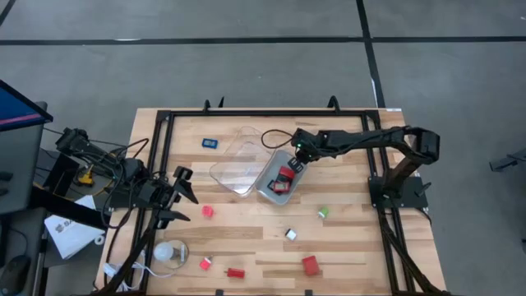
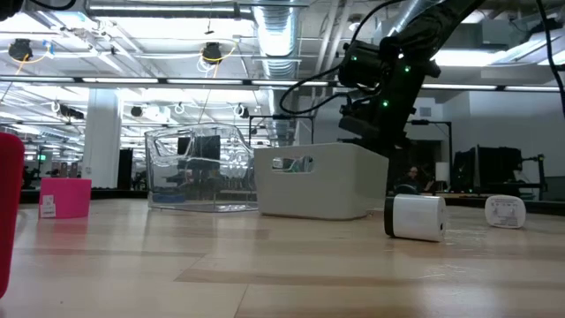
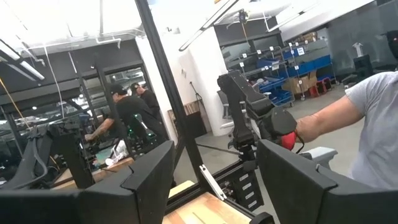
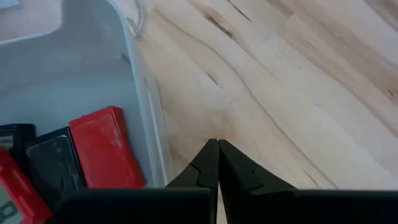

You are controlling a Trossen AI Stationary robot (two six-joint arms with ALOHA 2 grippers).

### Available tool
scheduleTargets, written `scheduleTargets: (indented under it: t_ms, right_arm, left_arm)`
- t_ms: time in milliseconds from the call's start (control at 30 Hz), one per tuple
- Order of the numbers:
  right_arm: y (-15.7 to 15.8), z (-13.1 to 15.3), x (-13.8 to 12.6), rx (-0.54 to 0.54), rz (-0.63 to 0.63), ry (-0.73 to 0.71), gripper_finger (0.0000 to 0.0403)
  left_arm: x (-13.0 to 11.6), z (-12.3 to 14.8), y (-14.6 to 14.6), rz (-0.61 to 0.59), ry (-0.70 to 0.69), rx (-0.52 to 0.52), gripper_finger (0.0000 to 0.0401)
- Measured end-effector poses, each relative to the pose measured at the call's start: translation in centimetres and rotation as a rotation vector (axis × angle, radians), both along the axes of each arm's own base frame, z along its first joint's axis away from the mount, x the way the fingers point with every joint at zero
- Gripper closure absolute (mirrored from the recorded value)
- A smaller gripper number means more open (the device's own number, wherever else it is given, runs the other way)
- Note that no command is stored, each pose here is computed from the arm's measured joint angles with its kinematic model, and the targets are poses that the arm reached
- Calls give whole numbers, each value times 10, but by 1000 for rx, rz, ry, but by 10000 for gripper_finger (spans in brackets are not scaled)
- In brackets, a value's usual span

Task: Pick & Place Office items
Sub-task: Adjust the gray bin

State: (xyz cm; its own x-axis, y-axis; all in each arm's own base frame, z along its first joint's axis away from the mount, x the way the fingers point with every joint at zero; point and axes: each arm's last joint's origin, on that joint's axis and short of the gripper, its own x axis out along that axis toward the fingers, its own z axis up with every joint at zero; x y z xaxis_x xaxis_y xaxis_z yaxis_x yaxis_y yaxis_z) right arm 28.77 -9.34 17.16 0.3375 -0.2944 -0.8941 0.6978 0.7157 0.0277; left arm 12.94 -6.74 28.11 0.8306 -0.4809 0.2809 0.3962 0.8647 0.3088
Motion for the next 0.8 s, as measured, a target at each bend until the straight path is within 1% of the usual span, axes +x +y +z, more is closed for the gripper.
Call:
scheduleTargets:
  t_ms: [133,267,400,533,800]
  right_arm:
    - [0,0,0,-5,-2,0,403]
    - [-5,1,-2,-48,-30,11,403]
    - [-11,1,-3,-52,-46,5,403]
    - [-7,2,1,-19,-3,-30,403]
    - [4,3,6,-21,42,-44,403]
  left_arm:
    - [0,0,0,0,0,0,174]
    - [0,0,0,0,0,0,174]
    - [0,0,0,0,0,0,174]
    - [0,0,0,0,0,0,174]
    - [0,0,0,0,0,0,174]
